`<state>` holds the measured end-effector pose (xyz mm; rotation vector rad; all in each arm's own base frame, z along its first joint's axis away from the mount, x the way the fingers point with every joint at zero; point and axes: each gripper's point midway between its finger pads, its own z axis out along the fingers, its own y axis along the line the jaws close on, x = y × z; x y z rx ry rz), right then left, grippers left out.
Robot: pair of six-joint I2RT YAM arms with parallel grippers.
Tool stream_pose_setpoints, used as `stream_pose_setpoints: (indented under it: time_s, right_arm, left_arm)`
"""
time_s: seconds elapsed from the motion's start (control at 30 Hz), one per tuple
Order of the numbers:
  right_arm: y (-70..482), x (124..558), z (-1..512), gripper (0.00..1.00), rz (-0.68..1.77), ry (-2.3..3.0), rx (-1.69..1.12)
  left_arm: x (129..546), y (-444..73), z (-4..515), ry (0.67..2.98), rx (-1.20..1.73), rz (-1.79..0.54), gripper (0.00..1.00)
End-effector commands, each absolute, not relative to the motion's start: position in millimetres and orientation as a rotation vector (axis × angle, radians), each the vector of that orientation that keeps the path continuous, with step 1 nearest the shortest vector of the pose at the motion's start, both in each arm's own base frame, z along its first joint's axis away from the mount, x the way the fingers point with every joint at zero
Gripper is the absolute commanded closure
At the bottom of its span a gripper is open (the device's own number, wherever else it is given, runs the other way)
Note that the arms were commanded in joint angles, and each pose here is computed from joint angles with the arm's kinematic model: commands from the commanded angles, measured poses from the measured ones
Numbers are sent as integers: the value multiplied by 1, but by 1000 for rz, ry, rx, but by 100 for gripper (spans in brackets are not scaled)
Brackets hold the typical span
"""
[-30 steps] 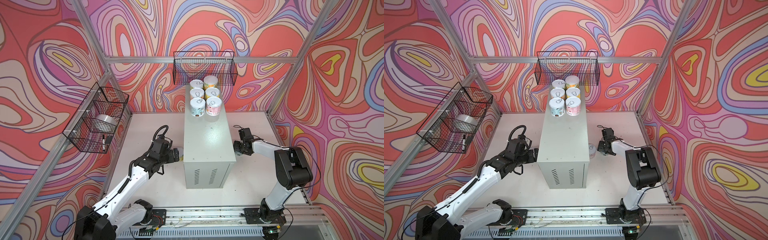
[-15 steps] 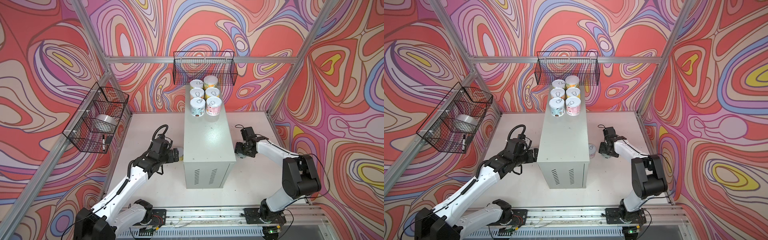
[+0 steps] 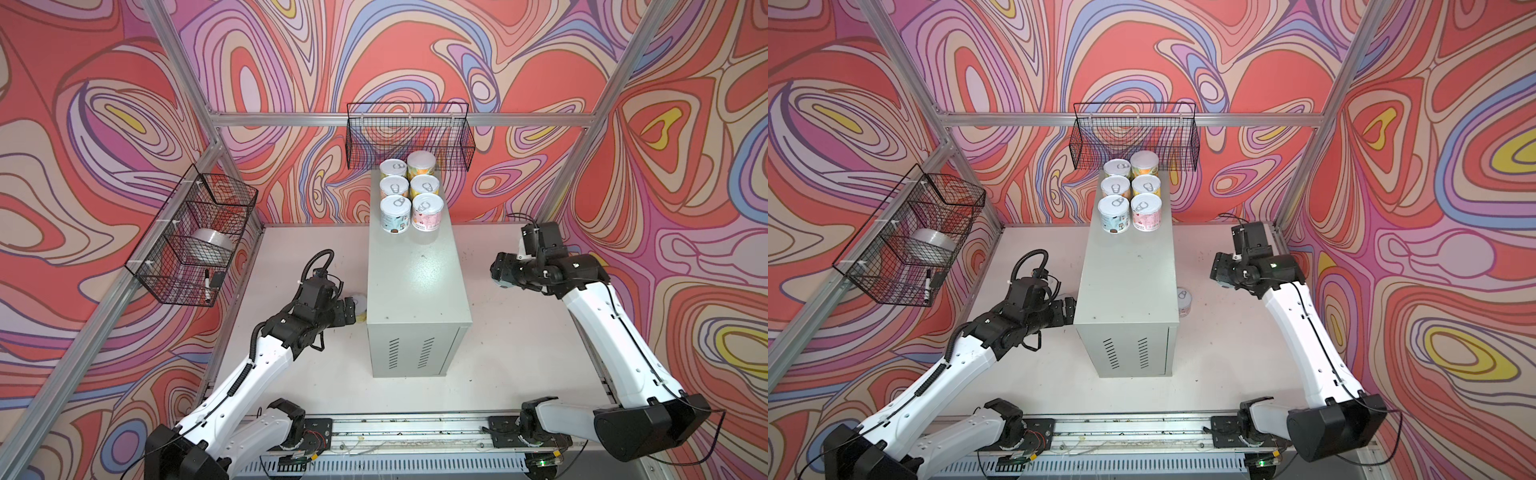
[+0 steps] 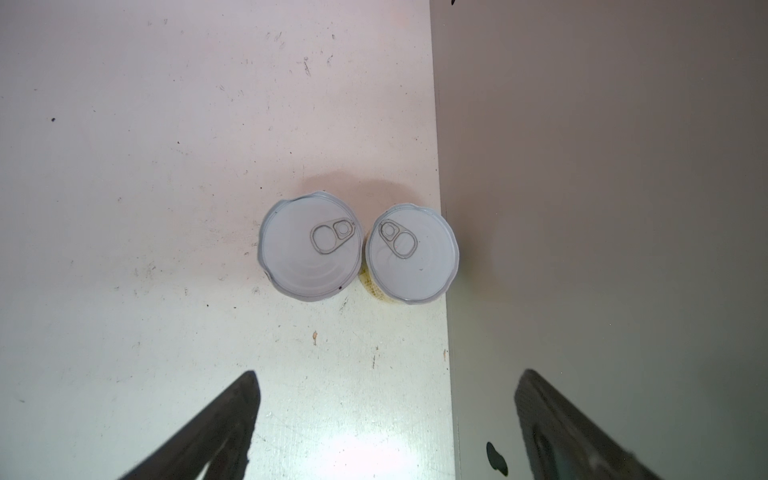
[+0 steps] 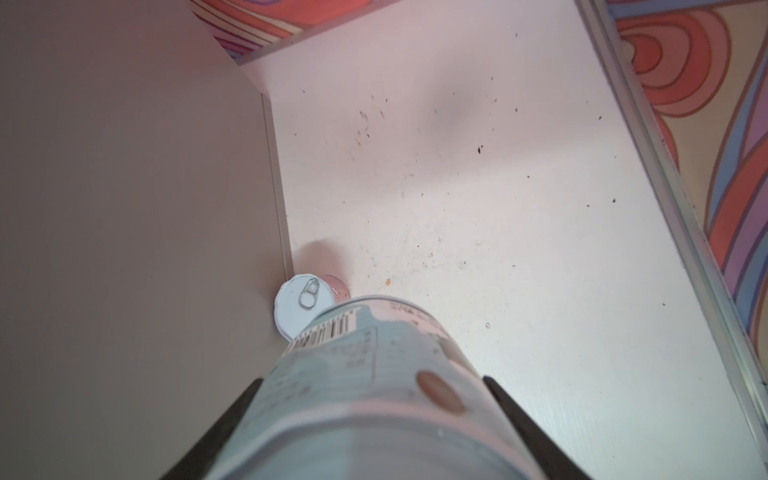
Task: Place and organize the canned foods onto the counter
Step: 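Carry the light-blue-labelled can with the right gripper up over the cabinet top, then lower the light-blue-labelled can beside the pink-labelled can with the right gripper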
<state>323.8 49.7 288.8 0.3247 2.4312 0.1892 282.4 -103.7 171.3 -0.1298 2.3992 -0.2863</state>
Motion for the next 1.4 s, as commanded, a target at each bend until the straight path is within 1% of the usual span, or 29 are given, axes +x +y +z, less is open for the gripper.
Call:
stream_pose_setpoints:
  time_s: [0.0,0.27,0.4,0.67,0.77,1.23,1.27,1.3,1.37]
  right_arm:
    - [56,311,336,100,234,2361,269]
    - [109,301,413,100,290,2260,57]
    - [135,298,431,100,289,2233,-34]
    - [191,299,438,100,269,2212,-194]
    - [207,303,434,100,263,2227,-241]
    - [236,327,408,100,231,2272,-320]
    - [237,328,406,99,227,2276,-324]
    - [237,328,407,94,228,2273,-326]
    - [245,335,396,76,218,2297,-345]
  left_arm:
    - [285,-101,181,2394,-127,-267,4]
    - [286,-101,187,2371,-141,-277,4]
    - [284,-98,188,2360,-154,-276,5]
    - [282,-97,188,2355,-160,-281,5]
    - [281,-97,187,2357,-158,-278,5]
    - [282,-97,180,2357,-167,-274,5]
    - [283,-97,179,2359,-167,-276,5]
    - [283,-98,178,2361,-166,-277,5]
    - [283,-98,176,2367,-166,-278,5]
